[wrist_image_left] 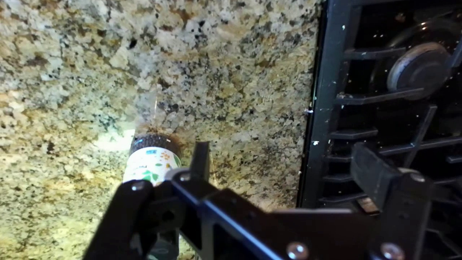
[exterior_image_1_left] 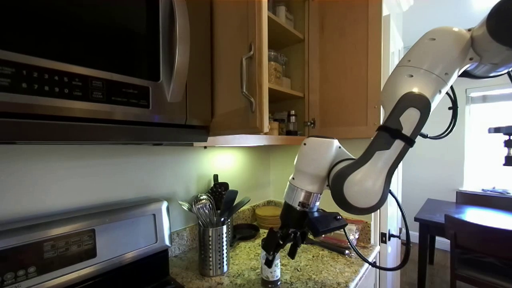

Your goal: Open the left cabinet door then take out the bottle at the left and put it on the counter top

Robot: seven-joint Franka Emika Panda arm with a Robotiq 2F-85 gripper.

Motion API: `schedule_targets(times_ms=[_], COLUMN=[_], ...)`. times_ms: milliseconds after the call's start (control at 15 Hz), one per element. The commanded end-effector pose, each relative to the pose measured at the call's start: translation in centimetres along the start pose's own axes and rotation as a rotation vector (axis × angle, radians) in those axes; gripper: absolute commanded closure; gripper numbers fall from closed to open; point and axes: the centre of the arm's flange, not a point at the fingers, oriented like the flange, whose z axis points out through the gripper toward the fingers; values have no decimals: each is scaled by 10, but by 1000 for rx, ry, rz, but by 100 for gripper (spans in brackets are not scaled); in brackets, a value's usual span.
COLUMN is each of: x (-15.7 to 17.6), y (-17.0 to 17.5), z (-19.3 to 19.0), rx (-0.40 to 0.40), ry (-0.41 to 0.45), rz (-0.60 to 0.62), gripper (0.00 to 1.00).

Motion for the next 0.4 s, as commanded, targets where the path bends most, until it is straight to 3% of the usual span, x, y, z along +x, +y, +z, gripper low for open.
schedule_targets(times_ms=[0, 333], x=[4, 5], y=[0, 0], z=[-4, -7], rx=[-5, -10], ry=[4, 8], rz=[-2, -6], gripper=[0, 0])
